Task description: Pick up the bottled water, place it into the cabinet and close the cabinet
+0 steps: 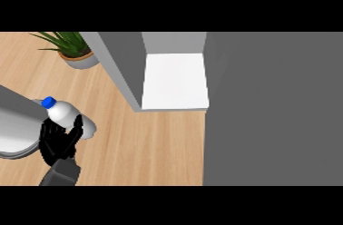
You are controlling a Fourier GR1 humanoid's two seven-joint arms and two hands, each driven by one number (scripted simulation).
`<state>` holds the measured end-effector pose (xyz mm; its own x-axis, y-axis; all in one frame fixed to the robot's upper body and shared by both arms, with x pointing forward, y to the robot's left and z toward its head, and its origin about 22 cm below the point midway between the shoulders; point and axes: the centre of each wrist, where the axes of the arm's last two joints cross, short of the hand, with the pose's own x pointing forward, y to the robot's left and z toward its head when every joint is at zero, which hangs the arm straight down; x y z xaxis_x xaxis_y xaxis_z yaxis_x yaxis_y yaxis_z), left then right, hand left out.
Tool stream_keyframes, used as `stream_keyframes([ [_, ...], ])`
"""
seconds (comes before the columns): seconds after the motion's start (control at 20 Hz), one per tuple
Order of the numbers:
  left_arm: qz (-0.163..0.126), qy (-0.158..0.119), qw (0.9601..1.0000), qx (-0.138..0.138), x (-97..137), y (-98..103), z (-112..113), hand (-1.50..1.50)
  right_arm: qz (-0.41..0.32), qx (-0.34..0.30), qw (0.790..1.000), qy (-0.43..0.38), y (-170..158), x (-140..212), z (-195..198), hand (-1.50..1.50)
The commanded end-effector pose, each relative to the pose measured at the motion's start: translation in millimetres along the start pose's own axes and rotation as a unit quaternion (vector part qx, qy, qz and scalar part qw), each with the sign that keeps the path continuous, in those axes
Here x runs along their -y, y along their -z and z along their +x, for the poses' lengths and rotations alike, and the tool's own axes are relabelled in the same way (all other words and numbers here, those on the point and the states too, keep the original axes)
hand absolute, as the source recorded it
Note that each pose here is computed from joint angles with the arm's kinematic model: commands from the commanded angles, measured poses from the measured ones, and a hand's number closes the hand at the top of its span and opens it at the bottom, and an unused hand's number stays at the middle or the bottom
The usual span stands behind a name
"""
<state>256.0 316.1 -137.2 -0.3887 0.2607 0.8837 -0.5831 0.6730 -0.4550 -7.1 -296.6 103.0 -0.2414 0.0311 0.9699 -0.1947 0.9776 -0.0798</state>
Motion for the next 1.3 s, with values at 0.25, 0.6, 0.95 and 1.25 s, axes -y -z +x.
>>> stream_keyframes([
  [0.25, -0.046, 0.019, 0.998, 0.04, 14.4, 5.1, 0.0, 1.5, 0.005, 0.042, 0.999, 0.01, 8.6, -9.6, 30.8, -1.5],
  [0.6, -0.282, -0.033, 0.9567, -0.064, 68.9, -58.2, -35.7, 1.5, 0.018, 0.047, 0.999, 0.013, 9.7, -9.7, 21.0, -1.5],
  [0.95, -0.343, -0.039, 0.936, -0.068, 101.4, -55.6, -11.5, 1.5, 0.0, 0.05, 0.999, -0.006, 14.4, 1.3, 21.7, -1.5],
  [1.25, -0.389, -0.063, 0.9159, -0.075, 154.8, -75.8, 19.5, 1.5, 0.001, 0.049, 0.999, 0.0, 13.0, 3.5, 16.4, -1.5],
])
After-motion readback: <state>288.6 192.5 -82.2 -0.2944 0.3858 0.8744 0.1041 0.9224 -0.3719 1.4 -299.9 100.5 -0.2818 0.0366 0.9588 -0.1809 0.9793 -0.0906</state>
